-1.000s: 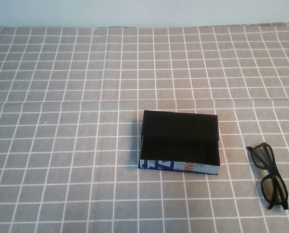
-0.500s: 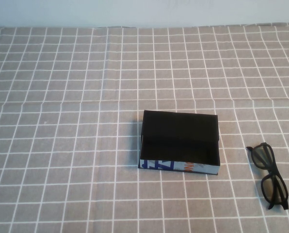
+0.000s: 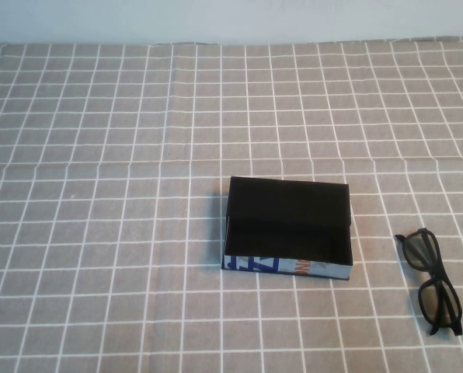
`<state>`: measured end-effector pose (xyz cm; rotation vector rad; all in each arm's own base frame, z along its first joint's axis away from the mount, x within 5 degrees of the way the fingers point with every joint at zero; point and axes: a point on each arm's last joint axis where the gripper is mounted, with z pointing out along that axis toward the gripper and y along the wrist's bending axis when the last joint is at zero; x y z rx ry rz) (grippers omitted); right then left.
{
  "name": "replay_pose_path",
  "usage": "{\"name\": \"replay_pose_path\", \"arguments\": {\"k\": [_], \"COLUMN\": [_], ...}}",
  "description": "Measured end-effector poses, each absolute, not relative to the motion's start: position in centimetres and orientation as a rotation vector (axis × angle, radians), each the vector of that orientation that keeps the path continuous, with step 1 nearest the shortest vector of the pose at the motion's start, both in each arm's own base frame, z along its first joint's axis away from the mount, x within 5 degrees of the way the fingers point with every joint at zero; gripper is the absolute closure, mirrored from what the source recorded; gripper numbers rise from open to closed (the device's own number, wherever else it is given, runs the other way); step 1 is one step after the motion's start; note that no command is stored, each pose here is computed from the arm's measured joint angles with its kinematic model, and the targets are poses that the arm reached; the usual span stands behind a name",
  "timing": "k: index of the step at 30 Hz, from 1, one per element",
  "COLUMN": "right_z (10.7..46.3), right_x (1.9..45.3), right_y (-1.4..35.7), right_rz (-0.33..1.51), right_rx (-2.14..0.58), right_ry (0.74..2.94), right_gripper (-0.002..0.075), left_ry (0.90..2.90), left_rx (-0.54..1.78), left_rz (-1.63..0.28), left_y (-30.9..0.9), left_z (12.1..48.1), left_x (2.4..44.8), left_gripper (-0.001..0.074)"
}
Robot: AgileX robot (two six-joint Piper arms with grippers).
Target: Take glasses out of glasses case
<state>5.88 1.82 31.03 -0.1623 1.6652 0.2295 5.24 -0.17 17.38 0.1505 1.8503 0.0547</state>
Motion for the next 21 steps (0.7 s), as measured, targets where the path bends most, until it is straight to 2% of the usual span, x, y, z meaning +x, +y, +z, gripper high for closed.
{"name": "replay_pose_path", "arguments": {"k": [4,10,21], "right_z": [26.9,21.9,18.6], "right_x": [6.4,6.8,5.9], "right_y": [1.4,0.9,0.6], "right_rz": [0.186,0.112,0.102], "right_rx": [-0.127,-0.074,-0.026], "right_ry": [1.628,1.734,1.735], "right_gripper": [0.0743,0.0743,0.0743], "left_ry": [1.850,1.850,1.850], "left_rx": [0.150,0.150,0.150], "left_rz": [0.055,0.055,0.055], "left_y": [-0.2,-0.2,-0.2], "left_z": [17.4,17.4,17.4], "left_x": [5.2,5.2,5.2], "left_gripper": [0.0739,0.0739,0.0739]}}
